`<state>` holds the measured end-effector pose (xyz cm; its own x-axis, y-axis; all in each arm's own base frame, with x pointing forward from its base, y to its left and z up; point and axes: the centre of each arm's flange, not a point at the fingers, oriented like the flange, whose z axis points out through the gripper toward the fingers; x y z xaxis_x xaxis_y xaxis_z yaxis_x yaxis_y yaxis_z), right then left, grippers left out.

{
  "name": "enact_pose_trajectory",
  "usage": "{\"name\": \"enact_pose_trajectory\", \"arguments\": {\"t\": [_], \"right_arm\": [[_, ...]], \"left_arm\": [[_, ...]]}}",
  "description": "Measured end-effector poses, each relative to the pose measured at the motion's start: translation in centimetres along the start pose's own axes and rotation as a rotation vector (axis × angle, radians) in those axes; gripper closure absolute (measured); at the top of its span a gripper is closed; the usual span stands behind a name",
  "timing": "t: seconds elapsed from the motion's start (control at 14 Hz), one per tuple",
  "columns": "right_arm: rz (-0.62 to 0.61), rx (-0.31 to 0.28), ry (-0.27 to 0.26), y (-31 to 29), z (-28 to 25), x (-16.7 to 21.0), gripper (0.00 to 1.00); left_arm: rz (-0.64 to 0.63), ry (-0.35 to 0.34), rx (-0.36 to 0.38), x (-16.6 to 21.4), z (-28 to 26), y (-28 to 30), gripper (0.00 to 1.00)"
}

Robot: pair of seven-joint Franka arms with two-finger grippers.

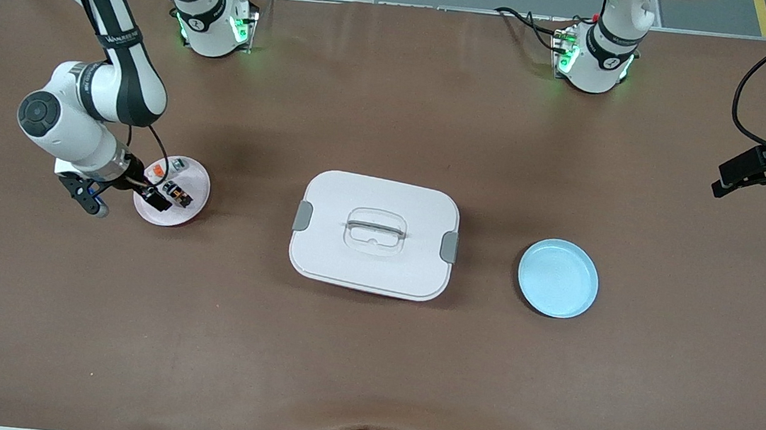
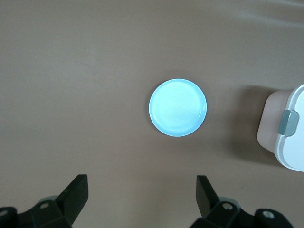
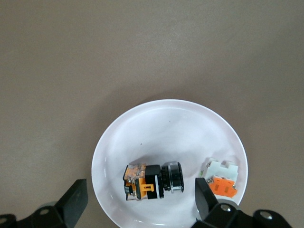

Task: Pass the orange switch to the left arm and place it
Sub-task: 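Close the right gripper on the orange-and-black switch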

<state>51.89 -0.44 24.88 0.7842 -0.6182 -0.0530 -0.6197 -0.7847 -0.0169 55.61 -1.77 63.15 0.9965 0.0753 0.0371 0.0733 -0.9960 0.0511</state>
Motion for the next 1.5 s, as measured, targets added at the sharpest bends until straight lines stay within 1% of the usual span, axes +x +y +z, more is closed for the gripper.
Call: {"name": "enact_pose_trajectory", "arguments": {"t": [0.43,0.78,1.07,1.28,1.5], "right_arm": [[-0.026,0.016,0.031,0.2,3.0,-2.1,0.0],[-0.1,0.004,0.018,0.8,4.7,-2.8,0.0],[-0.112,0.02,0.045,1.1,5.7,-3.1,0.0],[-0.115,0.018,0.042,1.3,7.1,-3.4,0.0],[-0.116,0.015,0.038,1.4,7.3,-3.4,0.0]], "left_arm": [[0.0,0.0,0.0,0.0,0.0,0.0,0.0],[0.0,0.0,0.0,0.0,0.0,0.0,0.0],[0.0,0.0,0.0,0.0,0.0,0.0,0.0],[0.0,0.0,0.0,0.0,0.0,0.0,0.0],[0.0,0.0,0.0,0.0,0.0,0.0,0.0]]}}
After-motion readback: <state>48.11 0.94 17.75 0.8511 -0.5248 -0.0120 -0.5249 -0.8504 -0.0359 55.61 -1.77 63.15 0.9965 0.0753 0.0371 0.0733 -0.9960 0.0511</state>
